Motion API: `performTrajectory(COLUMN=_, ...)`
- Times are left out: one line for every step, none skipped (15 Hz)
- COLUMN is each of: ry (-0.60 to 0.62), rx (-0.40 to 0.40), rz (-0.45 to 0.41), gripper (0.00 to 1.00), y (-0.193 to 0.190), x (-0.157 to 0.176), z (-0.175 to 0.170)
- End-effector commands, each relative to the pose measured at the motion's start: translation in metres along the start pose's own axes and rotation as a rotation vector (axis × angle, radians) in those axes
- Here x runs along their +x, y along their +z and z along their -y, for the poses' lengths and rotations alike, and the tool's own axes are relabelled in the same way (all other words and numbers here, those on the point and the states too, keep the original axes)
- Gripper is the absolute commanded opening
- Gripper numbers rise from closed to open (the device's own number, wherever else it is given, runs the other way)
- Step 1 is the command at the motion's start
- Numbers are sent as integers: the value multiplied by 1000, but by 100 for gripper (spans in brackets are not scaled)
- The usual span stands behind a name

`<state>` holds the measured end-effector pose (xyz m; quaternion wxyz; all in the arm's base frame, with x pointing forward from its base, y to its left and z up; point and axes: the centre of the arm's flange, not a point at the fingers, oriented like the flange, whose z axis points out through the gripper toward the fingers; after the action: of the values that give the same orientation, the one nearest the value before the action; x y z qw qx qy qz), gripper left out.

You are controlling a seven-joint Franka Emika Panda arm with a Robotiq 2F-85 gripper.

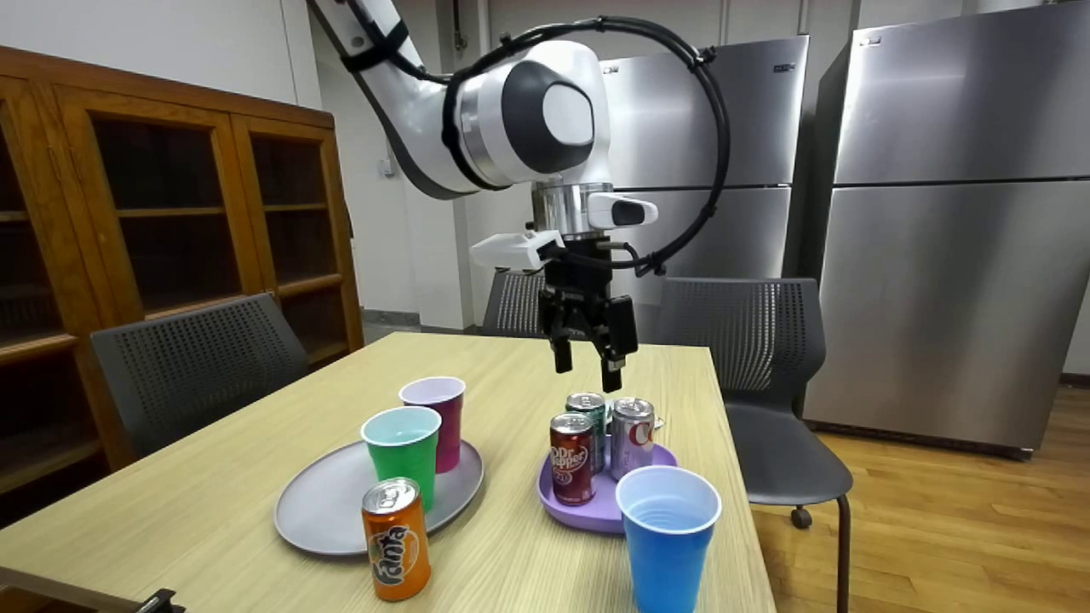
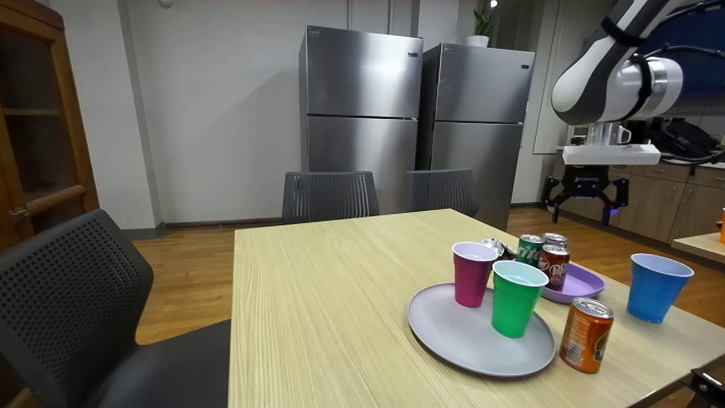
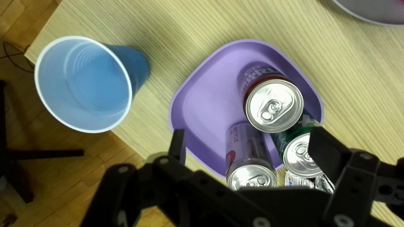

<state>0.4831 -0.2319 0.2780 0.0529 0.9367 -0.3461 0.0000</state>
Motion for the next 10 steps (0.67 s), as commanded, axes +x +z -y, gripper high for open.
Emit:
performTrajectory(ry=-5, rx=1, rz=1, gripper=100, y=-19, x=-37, z=-10)
performTrajectory(ry=-11, rx=4, rz=7, gripper=100, y=-18, x=-44, z=-12)
performTrajectory(ry=-21, rx=11, rz=16, gripper=100, y=-18, x=-52, z=-14)
performTrajectory(ry=-28, rx=12, rz=22, gripper=100, y=-18, x=-58, z=-16)
performTrajectory(ry=-45, rx=15, rz=34, gripper=100, y=-17, x=-65, z=-17)
performTrajectory(ry=-65, rx=15, rz=47, gripper=100, y=-16, x=-71, z=-17)
performTrajectory(ry=-102, rx=25, rz=62, gripper=100, y=-14, x=-77, z=-12)
performTrajectory(ry=-139, rx=53, rz=65, gripper=100, y=-13, x=-83, z=-4)
performTrajectory(ry=-192, rx=103, rz=59, gripper=100, y=-12, x=-86, z=15)
performTrajectory(ry=-111, rx=41, rz=58, gripper=100, y=-2, x=-68, z=-1)
